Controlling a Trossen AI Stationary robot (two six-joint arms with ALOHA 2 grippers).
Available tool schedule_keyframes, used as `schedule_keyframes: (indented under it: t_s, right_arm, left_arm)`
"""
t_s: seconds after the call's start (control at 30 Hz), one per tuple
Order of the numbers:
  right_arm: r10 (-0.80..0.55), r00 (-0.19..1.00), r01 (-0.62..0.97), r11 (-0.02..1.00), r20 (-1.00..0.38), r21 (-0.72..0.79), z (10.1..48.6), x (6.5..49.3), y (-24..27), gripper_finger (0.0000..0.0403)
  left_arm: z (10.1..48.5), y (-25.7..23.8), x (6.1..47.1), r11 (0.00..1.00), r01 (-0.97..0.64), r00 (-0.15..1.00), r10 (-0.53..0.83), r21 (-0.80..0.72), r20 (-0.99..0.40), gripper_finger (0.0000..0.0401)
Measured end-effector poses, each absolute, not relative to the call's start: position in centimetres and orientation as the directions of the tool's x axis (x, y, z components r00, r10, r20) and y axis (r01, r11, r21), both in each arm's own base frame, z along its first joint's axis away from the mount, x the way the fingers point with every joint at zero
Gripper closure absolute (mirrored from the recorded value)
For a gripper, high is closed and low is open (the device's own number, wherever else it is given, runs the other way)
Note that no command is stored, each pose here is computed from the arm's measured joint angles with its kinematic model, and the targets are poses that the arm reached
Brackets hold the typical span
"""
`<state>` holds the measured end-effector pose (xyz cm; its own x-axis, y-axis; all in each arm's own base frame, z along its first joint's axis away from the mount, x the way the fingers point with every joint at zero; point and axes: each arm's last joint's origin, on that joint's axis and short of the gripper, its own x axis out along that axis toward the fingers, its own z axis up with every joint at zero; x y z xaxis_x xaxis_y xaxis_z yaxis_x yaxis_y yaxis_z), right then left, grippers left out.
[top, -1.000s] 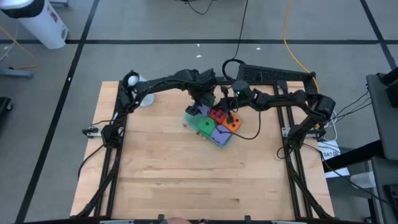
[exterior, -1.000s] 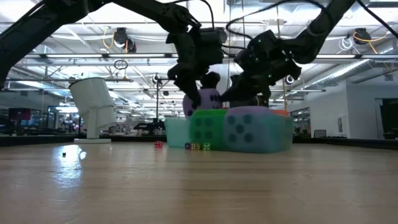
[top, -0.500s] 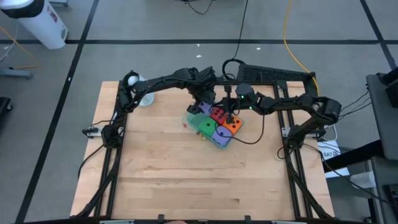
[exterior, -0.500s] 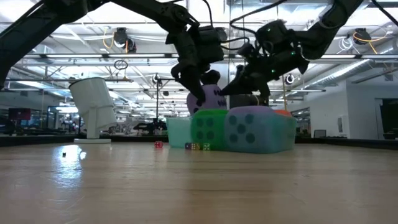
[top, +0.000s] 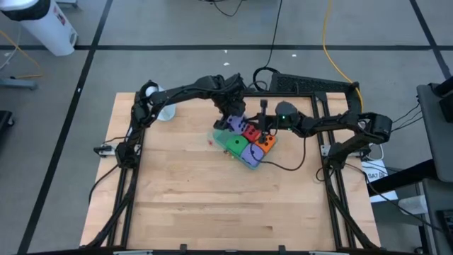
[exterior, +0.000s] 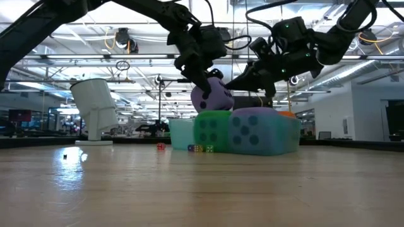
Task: Pick & Place Dice
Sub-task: Put the big purple dice into the bin
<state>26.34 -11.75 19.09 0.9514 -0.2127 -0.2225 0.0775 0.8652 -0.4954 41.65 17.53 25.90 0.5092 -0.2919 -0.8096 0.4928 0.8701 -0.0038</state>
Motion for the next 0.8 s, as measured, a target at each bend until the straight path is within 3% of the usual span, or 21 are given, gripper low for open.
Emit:
schedule_keyframes:
  t_s: [0.47,0.8]
  right_arm:
    - [-0.138,0.953,0.01,0.904,-0.27,-0.428,18.3,26.7,-10.9,0.0403]
    - [-0.071,0.949,-0.063,0.914,-0.309,-0.402,17.8,26.6,-10.8,0.0403]
  left_arm:
    - [25.7,16.0,42.8,0.859,0.511,0.518,-0.27,0.041,-0.811,0.0004]
    - [25.5,15.9,42.8,0.834,0.551,0.52,-0.368,-0.027,-0.771,0.0004]
